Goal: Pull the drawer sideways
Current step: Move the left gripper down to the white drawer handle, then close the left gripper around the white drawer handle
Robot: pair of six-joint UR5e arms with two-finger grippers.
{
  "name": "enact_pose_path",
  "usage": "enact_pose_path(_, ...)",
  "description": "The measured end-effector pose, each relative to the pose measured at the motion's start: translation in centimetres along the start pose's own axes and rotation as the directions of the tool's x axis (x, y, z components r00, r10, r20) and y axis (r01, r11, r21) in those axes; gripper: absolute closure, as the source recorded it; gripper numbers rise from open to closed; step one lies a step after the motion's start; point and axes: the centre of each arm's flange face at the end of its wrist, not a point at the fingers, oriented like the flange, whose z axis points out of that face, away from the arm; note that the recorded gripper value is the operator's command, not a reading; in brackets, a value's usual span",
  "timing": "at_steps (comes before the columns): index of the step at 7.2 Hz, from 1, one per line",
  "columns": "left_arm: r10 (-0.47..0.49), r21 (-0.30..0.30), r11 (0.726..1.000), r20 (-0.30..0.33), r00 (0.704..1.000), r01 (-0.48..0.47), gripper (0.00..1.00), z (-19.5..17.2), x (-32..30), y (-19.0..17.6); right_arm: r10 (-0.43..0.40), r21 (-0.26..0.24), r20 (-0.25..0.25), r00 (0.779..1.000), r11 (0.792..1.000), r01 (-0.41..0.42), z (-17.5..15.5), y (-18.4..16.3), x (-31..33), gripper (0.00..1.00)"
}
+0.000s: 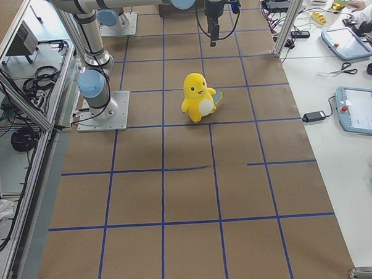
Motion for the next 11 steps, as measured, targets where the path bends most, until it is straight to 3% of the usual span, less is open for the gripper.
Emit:
enact_pose_path(2,0.029,-0.105,0.994,0.182,0.983,-0.010,0.00,3.6,-1.0,0.4,0.000,0.000,0.000,1.000,1.000,0.000,0.0,0.0,0.0,0.00)
enact_pose_path(4,0.115,-0.259,0.966,0.362,0.925,-0.019,0.00,10.0,-2.0,1.2,0.000,0.000,0.000,1.000,1.000,0.000,0.0,0.0,0.0,0.00)
enact_pose_path(6,0.198,-0.387,0.921,0.545,0.815,0.035,0.00,16.7,-3.5,2.1,0.000,0.000,0.000,1.000,1.000,0.000,0.0,0.0,0.0,0.00)
enact_pose_path(9,0.220,-0.399,0.904,0.742,0.634,0.153,0.00,23.7,-4.5,0.9,0.000,0.000,0.000,1.000,1.000,0.000,0.0,0.0,0.0,0.00)
enact_pose_path(11,0.292,-0.408,0.905,0.802,0.521,0.122,0.00,26.4,-3.2,0.0,0.000,0.000,0.000,1.000,1.000,0.000,0.0,0.0,0.0,0.00)
